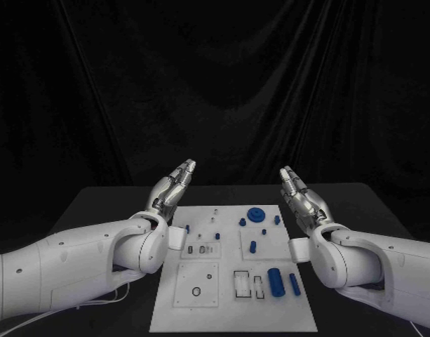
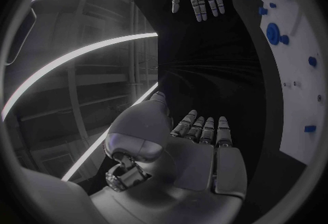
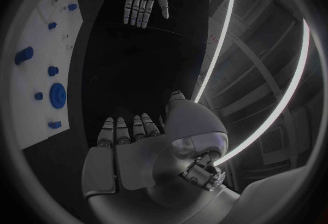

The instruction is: Assemble the parts on the task board

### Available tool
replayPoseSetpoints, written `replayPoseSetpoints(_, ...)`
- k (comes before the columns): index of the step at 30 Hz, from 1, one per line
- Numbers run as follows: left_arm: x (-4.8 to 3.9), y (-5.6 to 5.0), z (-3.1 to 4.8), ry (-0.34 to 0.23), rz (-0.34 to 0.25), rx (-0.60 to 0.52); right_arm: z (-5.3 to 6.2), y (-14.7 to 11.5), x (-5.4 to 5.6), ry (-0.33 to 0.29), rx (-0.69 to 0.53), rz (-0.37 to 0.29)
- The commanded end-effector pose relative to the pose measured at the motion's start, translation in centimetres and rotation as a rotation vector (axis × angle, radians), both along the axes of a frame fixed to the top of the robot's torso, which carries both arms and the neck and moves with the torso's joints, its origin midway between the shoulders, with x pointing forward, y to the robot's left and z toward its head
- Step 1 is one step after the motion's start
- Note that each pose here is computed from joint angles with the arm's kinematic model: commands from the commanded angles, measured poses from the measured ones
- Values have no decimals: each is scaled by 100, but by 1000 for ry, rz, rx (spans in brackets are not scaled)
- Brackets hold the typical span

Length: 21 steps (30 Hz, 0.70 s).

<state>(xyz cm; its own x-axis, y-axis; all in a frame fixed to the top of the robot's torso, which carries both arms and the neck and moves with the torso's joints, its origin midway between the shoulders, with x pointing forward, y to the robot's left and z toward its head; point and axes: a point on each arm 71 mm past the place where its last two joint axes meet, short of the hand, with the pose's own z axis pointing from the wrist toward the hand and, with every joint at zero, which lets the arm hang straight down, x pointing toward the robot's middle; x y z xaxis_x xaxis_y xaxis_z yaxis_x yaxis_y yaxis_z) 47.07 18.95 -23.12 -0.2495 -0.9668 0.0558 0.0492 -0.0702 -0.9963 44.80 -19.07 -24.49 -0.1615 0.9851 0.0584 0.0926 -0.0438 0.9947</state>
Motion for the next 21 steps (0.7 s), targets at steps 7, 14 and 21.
replayPoseSetpoints(7,0,-48,140,-132,-137,-189,21,19,-3,-6,53,23)
replayPoseSetpoints(14,34,1,148,-153,-176,-233,19,-75,30,-10,77,46)
replayPoseSetpoints(21,21,146,155,-146,-187,-250,144,-57,99,-56,63,118)
